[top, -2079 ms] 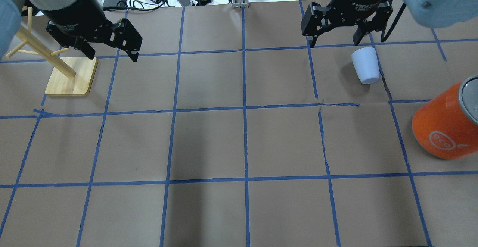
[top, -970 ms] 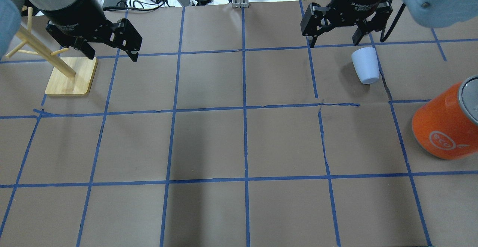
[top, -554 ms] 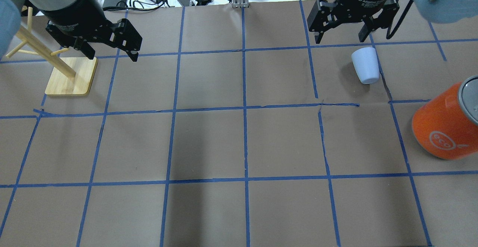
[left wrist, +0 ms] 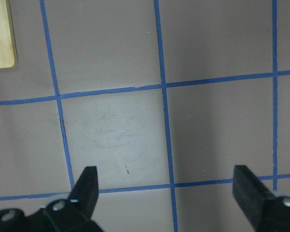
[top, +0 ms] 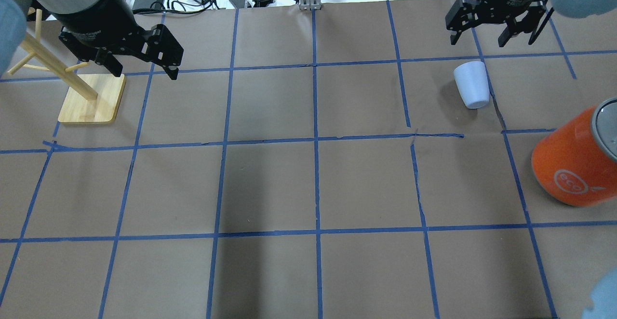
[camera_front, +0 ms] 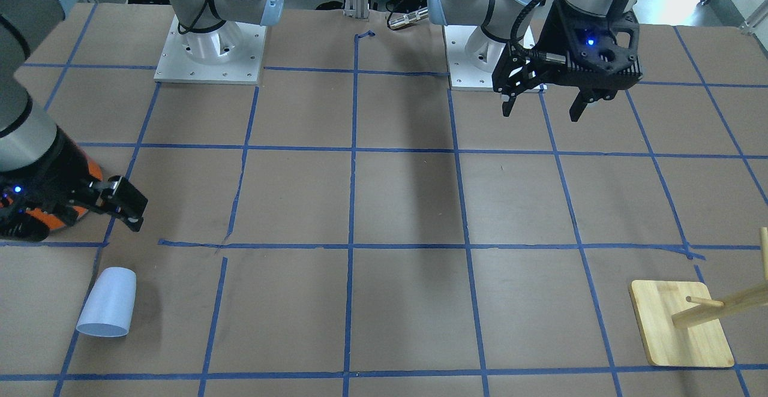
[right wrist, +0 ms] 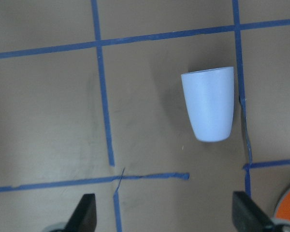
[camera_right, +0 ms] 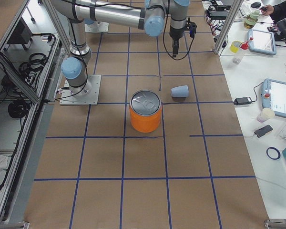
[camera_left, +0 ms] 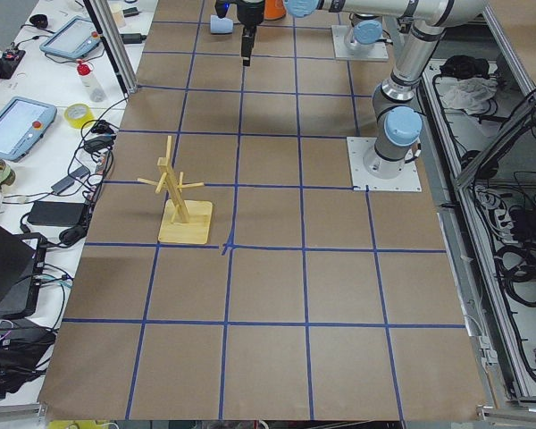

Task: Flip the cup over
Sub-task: 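Move the right gripper over the pale blue cup and close on it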

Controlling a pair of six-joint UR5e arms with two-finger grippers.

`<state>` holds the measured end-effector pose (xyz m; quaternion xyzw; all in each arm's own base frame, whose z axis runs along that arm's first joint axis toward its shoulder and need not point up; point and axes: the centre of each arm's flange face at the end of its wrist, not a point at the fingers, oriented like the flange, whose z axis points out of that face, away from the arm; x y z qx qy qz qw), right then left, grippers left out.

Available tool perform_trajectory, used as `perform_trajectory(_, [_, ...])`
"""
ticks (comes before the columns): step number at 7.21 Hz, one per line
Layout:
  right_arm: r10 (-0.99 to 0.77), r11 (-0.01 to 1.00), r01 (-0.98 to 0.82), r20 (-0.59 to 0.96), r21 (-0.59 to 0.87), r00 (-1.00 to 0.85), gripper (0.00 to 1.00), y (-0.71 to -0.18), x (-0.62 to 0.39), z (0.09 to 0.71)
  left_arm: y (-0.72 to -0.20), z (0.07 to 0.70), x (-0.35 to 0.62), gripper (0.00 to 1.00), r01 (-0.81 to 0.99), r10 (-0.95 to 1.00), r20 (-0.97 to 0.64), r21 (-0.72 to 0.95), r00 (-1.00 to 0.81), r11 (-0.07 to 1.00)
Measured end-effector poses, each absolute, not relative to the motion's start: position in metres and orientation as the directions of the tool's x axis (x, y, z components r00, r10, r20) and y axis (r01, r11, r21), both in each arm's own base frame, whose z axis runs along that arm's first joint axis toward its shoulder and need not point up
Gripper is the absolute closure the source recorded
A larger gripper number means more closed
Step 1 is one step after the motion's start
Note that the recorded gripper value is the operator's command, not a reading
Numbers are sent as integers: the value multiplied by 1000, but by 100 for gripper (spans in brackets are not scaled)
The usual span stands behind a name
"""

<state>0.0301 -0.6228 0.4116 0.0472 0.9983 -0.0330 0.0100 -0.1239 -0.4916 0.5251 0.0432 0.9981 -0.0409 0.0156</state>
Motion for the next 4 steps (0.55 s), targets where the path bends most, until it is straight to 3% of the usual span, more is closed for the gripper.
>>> perform_trajectory(4, [40, 995, 39, 6, -95, -999, 2, -662, -21, 253, -492, 525, -124, 0, 87, 84, -35, -80, -996, 993])
